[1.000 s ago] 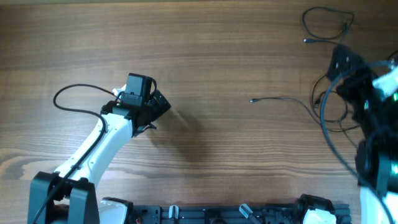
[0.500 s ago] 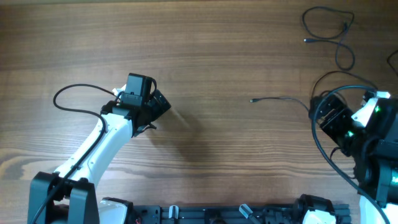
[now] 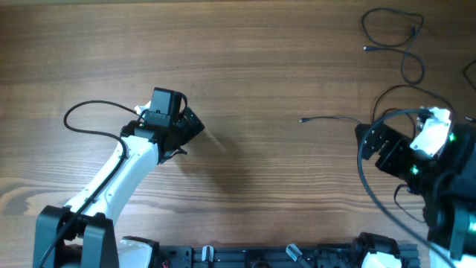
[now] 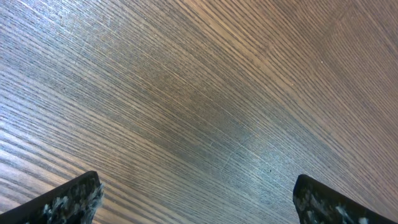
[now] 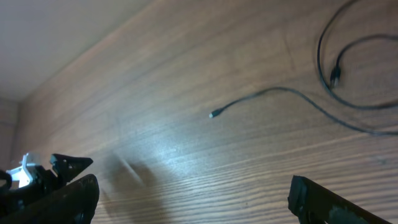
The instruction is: Untangle cables
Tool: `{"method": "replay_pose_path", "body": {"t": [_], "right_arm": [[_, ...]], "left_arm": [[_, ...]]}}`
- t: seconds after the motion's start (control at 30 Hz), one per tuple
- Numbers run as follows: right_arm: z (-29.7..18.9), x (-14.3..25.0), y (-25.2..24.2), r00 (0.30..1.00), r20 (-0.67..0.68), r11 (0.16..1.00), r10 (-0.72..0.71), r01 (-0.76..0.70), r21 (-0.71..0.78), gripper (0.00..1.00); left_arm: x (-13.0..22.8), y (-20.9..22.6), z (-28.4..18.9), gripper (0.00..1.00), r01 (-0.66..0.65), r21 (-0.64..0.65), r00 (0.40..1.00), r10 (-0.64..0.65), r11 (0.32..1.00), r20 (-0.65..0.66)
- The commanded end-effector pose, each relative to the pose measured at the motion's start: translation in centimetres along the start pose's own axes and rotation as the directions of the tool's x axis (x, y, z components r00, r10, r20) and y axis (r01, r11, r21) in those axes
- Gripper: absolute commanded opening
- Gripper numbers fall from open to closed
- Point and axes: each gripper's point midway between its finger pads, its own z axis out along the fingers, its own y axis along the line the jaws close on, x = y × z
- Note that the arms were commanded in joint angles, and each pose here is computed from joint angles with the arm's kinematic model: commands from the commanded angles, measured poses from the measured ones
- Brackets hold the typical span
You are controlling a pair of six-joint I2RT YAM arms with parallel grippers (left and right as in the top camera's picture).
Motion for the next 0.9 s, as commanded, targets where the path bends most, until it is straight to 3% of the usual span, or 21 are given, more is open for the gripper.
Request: {"method": "replay_pose_path", "body": {"t": [0.0,0.27,0.37,0.5,0.63,0.73,0.87], "right_arm": [[-2.7,0.0,1.2,0.990,0.114,0.996,-0.086,0.090,-0.029,1.00],[-9.7,2.2,3.4,0.869,0.390,0.941,-0.303,0.338,-0.022,1.00],[-8.9,1.3,3.5,0.844,0.436,0.933,-0.312,0.360,-0.029,1.00],[-6.7,0.8,4.9,0.739,0.577,0.865,-0.347,0.490,-0.108,1.00],[-3.2,-0.2,3.8,0.596,0.726,0.831,-0.344,0.553,-0.060,1.00],[-1.2,0.2,2.5,0.562,0.757,0.838,-0.334,0.545,-0.035,1.00],[2.6,1.5,0.5,0.574,0.750,0.854,-0.329,0.520,-0.023,1.00]], "left_arm": [[-0.3,0.2,-0.1,1.00,-0.006,-0.004,1.000,0.006,1.000,0.012],[-0.3,0.2,-0.1,1.00,-0.006,-0.004,1.000,0.006,1.000,0.012],[-0.3,0.2,-0.1,1.00,-0.006,-0.004,1.000,0.006,1.000,0.012],[-0.3,0.2,-0.1,1.00,-0.006,-0.004,1.000,0.006,1.000,0.012],[-0.3,0.2,-0.1,1.00,-0.006,-0.004,1.000,0.006,1.000,0.012],[-0.3,0.2,-0.1,1.00,-0.006,-0.004,1.000,0.006,1.000,0.012],[-0.3,0.2,-0.1,1.00,-0.006,-0.004,1.000,0.006,1.000,0.012]]}}
